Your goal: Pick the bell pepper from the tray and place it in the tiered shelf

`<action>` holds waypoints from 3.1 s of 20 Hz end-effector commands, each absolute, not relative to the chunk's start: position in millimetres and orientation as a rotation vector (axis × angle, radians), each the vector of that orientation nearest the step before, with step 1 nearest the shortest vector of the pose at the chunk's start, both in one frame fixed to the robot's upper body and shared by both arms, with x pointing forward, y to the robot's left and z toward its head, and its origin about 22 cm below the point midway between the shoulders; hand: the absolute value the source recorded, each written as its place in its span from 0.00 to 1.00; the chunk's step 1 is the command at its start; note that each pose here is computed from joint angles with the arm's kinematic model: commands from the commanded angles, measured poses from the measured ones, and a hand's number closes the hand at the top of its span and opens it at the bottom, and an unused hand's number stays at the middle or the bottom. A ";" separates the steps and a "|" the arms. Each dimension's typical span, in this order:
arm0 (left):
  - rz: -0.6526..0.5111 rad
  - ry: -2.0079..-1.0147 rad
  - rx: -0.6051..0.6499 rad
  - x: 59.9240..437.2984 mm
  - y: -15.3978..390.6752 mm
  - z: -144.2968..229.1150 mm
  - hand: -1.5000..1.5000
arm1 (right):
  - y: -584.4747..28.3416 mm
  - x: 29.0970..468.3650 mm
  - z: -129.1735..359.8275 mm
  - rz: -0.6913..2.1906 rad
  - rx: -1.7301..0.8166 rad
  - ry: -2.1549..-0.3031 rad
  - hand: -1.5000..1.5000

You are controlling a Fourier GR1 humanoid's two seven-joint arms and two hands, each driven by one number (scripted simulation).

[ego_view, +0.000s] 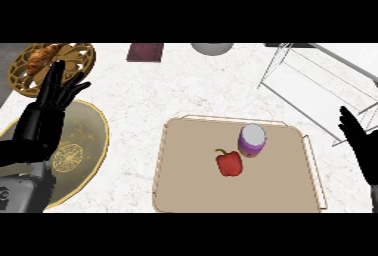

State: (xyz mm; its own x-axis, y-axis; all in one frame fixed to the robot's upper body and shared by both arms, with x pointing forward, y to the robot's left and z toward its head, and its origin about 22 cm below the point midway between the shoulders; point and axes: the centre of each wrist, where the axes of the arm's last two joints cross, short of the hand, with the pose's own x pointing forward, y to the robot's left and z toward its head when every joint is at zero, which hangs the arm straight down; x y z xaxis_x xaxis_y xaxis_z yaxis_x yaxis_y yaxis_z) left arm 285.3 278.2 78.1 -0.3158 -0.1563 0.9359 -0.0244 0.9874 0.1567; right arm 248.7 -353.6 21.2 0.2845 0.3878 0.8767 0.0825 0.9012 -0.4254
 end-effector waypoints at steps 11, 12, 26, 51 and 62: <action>-0.057 -1.337 0.247 232.3 336.9 -0.6 0.50 | -179.5 253.1 33.1 -0.166 -0.645 -1.803 0.00; -0.050 -1.331 0.248 234.6 340.4 -0.6 0.50 | -145.2 247.2 33.4 -0.155 -0.583 -1.853 0.00; -0.027 -1.326 0.280 225.7 357.3 8.1 0.50 | -115.6 189.5 -10.8 0.305 -0.889 -1.448 0.00; -0.064 -1.331 0.248 226.6 346.2 -8.2 0.50 | -76.5 234.3 77.9 0.877 -1.004 -0.858 0.00; -0.037 -1.340 0.276 229.1 348.6 0.4 0.50 | -85.9 225.9 46.3 0.891 -1.014 -0.868 0.00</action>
State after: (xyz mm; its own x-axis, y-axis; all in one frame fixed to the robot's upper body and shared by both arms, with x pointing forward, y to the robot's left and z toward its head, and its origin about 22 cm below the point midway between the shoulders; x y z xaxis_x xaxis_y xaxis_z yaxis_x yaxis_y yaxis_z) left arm 236.7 347.2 14.8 0.1696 -0.1859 0.9678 -0.1119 0.9721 0.2064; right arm 232.4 -89.4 55.1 0.3330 0.9230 0.1931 -0.1960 0.2681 -0.9432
